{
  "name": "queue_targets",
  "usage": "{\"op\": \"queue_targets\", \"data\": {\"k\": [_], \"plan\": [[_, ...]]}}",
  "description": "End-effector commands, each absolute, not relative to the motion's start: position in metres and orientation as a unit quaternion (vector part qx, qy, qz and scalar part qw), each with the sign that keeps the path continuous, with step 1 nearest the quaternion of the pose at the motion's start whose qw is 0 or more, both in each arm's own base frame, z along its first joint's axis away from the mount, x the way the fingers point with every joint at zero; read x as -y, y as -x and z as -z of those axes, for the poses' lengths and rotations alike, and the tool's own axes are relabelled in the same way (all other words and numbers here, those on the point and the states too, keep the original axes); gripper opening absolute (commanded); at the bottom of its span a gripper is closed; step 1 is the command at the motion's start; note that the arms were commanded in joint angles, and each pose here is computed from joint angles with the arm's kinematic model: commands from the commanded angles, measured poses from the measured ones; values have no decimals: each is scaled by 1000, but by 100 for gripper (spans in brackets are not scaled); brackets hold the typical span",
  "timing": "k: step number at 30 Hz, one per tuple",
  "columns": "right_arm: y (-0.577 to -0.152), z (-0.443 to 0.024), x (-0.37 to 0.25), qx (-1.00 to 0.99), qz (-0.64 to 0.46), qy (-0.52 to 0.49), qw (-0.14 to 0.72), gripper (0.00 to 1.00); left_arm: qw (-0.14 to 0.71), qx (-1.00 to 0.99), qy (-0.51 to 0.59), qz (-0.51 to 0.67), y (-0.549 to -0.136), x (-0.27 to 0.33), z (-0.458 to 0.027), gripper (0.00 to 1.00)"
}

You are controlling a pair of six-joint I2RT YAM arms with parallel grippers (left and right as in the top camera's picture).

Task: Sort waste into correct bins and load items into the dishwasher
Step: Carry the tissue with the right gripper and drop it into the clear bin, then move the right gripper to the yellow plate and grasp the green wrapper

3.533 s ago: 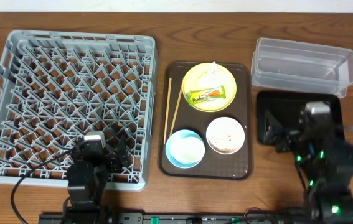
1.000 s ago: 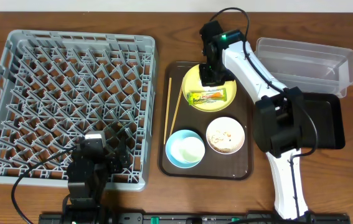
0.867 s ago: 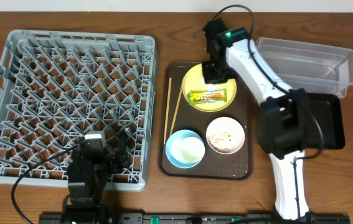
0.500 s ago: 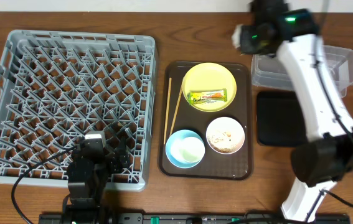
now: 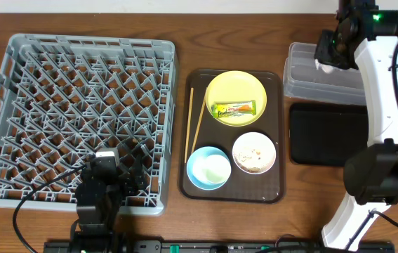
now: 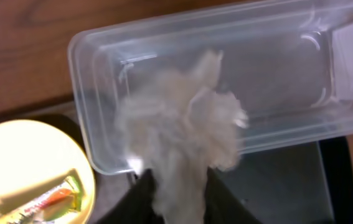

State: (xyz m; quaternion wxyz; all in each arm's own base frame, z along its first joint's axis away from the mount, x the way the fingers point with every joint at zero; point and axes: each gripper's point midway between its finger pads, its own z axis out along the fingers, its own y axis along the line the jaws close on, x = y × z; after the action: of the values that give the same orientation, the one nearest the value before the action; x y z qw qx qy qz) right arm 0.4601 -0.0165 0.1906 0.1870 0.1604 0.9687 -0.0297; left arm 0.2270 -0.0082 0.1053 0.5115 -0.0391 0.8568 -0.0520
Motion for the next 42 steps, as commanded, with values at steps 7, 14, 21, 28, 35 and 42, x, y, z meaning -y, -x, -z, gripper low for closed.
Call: {"op": "queue_targets", "data": {"k": [7, 14, 21, 28, 35, 42], "plan": [[-460, -183, 14, -974, 16, -136, 178, 51, 520, -851, 37, 61, -228, 12, -116, 99], [-459, -200, -54, -976, -110, -24, 187, 63, 520, -851, 37, 61, -228, 12, -116, 99], [-433, -190, -139, -963, -138, 161, 164, 70, 520, -851, 37, 61, -228, 12, -116, 99], [-397, -138, -193, -922, -88, 356, 128, 88, 515, -854, 37, 61, -227, 12, -113, 99], [-394, -90, -183, -904, -6, 412, 118, 91, 506, -860, 38, 61, -224, 12, -108, 99], [-392, -64, -182, -872, 2, 475, 123, 95, 506, -860, 38, 61, -224, 11, -108, 99]]}}
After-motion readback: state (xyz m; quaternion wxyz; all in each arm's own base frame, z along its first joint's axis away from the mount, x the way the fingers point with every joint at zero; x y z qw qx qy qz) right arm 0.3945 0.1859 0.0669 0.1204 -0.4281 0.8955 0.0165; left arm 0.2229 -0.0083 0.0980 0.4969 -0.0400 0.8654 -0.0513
